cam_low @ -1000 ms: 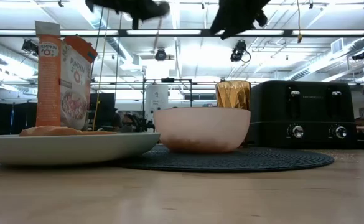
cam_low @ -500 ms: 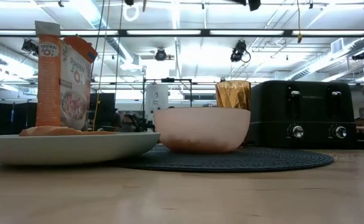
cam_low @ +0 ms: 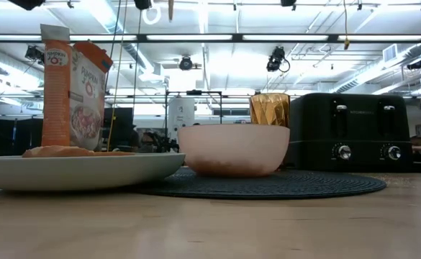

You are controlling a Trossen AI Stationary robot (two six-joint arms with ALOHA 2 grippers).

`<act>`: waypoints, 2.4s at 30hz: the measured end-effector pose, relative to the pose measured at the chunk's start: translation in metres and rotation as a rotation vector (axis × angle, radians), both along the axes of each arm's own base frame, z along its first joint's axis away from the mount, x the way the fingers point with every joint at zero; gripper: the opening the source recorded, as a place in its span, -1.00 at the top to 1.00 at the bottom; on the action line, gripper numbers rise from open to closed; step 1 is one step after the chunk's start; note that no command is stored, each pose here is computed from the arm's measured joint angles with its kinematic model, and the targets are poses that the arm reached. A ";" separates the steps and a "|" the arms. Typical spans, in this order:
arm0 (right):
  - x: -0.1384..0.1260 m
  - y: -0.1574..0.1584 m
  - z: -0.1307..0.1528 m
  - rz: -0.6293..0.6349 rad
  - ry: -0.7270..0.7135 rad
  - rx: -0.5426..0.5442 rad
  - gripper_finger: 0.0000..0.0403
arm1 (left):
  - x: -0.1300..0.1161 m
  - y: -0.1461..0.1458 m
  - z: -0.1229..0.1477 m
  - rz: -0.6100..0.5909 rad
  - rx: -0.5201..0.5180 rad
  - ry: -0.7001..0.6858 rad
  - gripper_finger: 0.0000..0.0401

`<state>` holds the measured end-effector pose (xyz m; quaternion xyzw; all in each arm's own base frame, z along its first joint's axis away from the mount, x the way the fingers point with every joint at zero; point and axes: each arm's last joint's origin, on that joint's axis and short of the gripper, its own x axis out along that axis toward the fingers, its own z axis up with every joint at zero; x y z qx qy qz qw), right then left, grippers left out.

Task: Arrange a breakfast setting
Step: Put the gold spoon on the right side of the light orange bowl on the blue table placemat

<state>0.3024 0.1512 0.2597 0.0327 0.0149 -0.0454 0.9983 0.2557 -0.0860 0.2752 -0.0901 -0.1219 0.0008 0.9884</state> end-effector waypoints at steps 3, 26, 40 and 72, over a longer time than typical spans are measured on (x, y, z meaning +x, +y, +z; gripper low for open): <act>0.013 0.004 -0.002 -0.025 0.004 -0.003 -0.41 | 0.004 -0.006 -0.006 -0.003 -0.018 -0.007 0.88; 0.058 -0.026 -0.002 0.062 -0.048 0.198 0.12 | 0.006 -0.018 -0.011 0.002 0.070 -0.034 0.88; 0.058 -0.029 -0.004 0.000 -0.034 0.101 0.57 | 0.008 -0.010 -0.011 0.066 0.058 -0.033 0.88; 0.064 -0.099 0.013 -0.677 0.072 -0.483 0.02 | 0.039 0.079 0.015 0.643 -0.263 -0.279 0.88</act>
